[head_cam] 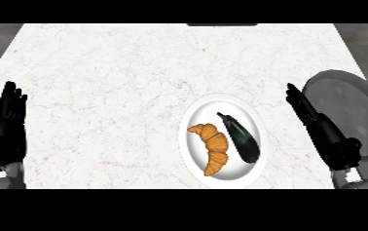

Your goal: Pick the croissant from the plate and place it in the pan

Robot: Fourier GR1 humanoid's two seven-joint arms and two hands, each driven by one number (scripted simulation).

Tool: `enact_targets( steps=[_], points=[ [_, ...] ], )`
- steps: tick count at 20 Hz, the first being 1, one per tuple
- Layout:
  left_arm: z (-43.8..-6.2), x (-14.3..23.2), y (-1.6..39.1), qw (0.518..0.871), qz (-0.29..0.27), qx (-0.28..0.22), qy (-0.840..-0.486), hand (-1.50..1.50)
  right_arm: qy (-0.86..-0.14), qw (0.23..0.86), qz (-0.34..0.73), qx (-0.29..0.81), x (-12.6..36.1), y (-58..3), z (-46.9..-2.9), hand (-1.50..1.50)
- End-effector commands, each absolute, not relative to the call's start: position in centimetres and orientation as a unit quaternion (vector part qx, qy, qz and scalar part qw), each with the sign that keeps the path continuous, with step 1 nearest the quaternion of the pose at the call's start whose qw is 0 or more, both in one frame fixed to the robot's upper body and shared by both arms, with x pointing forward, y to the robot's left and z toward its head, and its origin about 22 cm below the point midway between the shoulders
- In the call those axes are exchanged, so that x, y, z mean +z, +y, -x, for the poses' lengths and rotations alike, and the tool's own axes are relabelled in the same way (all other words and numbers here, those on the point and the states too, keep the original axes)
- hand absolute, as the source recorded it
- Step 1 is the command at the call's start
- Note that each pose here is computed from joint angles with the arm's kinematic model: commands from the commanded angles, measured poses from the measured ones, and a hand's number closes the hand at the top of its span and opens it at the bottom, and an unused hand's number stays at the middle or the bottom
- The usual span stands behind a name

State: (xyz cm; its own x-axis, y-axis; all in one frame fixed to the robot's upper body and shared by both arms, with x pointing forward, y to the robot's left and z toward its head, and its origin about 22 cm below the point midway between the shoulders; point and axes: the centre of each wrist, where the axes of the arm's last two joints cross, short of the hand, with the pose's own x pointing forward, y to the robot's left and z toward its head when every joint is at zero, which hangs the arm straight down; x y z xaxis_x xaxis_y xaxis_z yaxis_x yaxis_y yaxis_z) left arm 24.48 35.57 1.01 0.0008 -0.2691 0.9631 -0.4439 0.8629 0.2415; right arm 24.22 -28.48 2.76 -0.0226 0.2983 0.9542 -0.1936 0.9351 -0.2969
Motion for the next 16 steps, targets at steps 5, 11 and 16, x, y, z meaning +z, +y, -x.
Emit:
enact_targets(
  steps=[5,11,16],
  points=[
    [-26.8,2.1,26.0,0.637,-0.052,-0.036,-0.768,0.00,-0.757,0.539,-0.297,0.221,7.8,-18.8,-27.2,1.50],
    [-23.8,-0.2,21.5,0.658,0.030,-0.054,-0.750,0.00,-0.754,0.565,-0.264,0.206,1.7,-27.5,-27.7,-1.50],
    [-25.9,1.5,21.3,0.656,0.028,-0.057,-0.752,0.00,-0.772,0.516,-0.207,0.308,6.3,-32.2,-32.3,-1.50]
  ],
)
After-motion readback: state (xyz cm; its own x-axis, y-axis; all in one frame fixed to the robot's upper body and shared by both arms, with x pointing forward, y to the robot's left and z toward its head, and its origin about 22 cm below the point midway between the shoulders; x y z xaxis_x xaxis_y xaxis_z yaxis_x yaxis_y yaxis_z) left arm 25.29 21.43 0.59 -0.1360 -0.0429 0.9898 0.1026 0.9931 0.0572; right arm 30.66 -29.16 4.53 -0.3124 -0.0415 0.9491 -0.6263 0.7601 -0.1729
